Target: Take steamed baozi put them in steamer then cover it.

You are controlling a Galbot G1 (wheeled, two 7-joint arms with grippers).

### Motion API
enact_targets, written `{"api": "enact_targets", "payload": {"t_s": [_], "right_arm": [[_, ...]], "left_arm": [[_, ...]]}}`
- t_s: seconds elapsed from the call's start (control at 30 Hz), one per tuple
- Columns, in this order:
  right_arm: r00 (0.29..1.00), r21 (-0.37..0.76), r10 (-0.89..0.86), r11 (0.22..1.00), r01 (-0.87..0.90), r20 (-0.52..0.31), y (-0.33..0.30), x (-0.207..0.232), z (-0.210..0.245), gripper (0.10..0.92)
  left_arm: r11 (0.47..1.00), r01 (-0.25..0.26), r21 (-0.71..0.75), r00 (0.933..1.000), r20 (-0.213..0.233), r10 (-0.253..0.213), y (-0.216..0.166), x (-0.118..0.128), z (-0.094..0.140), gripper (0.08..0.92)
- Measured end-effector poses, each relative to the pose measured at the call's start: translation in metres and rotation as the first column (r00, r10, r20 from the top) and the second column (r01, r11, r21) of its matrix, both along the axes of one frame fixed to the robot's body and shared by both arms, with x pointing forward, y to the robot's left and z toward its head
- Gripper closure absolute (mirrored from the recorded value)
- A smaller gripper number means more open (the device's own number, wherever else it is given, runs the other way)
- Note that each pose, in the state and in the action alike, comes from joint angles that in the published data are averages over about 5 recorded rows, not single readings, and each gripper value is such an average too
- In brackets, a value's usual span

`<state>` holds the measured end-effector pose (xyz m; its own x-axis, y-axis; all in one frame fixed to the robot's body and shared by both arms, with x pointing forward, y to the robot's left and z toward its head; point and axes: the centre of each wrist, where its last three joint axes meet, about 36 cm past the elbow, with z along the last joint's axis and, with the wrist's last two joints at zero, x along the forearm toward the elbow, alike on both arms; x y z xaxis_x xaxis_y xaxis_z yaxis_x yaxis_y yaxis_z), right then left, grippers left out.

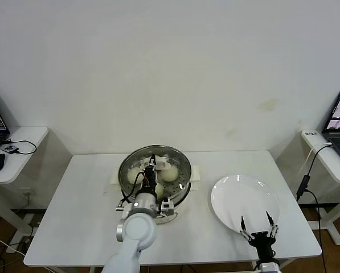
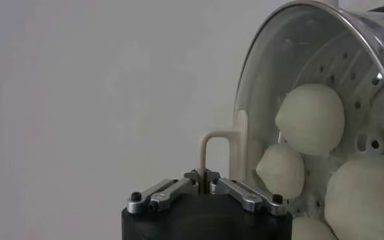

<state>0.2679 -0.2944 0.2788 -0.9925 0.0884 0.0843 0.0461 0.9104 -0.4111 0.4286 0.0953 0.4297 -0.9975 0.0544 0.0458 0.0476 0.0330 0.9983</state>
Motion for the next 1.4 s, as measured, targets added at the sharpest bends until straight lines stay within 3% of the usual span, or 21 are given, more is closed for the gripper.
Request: {"api": "enact_targets", "payload": {"t_s": [0.57, 1.03, 1.4], "right_arm": [[1.000, 0.000, 0.008, 1.000, -0.008, -0.007, 0.001, -0.001, -0.003, 0.200], [1.000, -0.002, 0.012, 1.000, -0.012, -0.012, 0.002, -0.002, -0.004, 0.199], [1.000, -0.003, 0.010, 1.000, -0.010, -0.011, -0.001, -0.006, -0.003, 0.199]], "left_arm": [[1.000, 0.007, 0.010, 0.9998, 0.016, -0.007, -0.002, 0.008, -0.007, 0.867], [0.999, 0.045, -0.003, 0.9985, 0.031, -0.045, 0.001, -0.013, -0.001, 0.489], [0.991, 0.088, -0.098, 0.9936, 0.079, -0.081, 0.033, -0.067, 0.013, 0.197]]}}
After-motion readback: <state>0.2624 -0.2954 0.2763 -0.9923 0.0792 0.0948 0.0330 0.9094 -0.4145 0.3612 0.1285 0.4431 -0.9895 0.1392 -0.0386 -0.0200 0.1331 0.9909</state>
